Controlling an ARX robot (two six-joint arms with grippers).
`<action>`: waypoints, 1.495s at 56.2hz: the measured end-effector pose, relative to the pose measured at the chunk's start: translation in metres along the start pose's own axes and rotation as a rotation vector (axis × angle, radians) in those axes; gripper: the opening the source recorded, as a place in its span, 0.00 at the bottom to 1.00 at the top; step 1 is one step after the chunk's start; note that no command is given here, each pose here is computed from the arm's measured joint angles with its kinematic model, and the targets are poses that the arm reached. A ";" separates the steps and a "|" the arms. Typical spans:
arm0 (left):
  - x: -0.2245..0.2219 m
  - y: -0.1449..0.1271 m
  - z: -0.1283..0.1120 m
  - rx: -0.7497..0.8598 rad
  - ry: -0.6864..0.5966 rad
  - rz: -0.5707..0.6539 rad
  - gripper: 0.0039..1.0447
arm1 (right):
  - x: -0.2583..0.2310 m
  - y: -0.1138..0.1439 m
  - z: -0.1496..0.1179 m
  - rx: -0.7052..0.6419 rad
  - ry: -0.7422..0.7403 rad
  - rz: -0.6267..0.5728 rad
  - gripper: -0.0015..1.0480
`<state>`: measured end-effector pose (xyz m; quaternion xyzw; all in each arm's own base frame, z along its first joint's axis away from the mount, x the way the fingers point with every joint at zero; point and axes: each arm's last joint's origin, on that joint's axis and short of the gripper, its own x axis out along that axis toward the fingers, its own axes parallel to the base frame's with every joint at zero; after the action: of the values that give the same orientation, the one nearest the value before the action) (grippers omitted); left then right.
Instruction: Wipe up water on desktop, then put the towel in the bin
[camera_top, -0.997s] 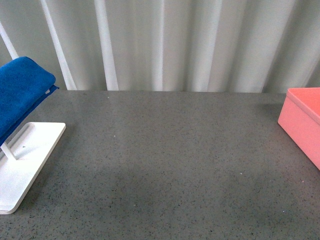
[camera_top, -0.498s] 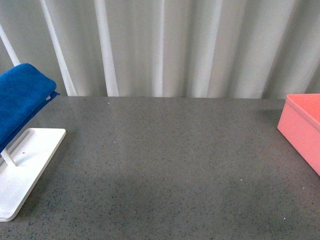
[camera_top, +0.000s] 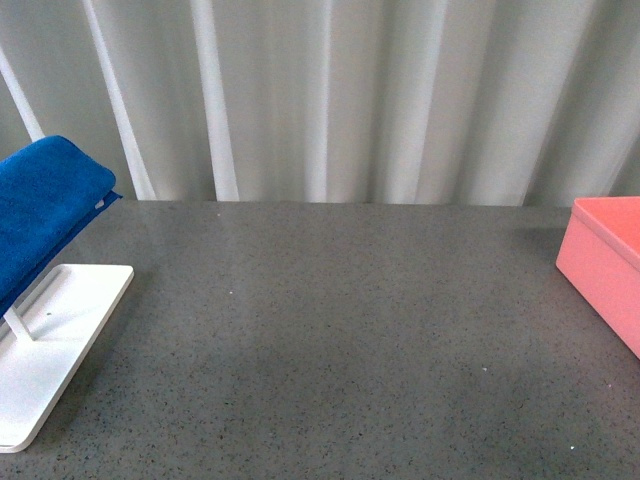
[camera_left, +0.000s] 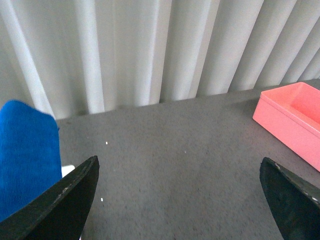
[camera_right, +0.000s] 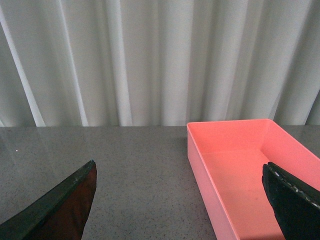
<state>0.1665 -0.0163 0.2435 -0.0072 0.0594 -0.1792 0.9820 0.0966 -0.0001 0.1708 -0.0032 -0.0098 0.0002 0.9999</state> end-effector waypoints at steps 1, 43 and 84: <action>0.005 0.001 0.003 0.006 0.000 0.001 0.94 | 0.000 0.000 0.000 0.000 0.000 0.000 0.93; 0.233 0.126 0.006 0.347 0.496 0.352 0.94 | 0.000 0.000 0.000 0.000 0.000 0.000 0.93; 0.229 0.149 -0.031 0.267 0.668 0.355 0.94 | 0.000 0.000 0.000 0.000 0.000 0.000 0.93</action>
<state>0.4284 0.0427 0.1814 0.1895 0.3518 -0.0055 0.9167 0.0966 -0.0001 0.1708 -0.0032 -0.0098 0.0000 0.9999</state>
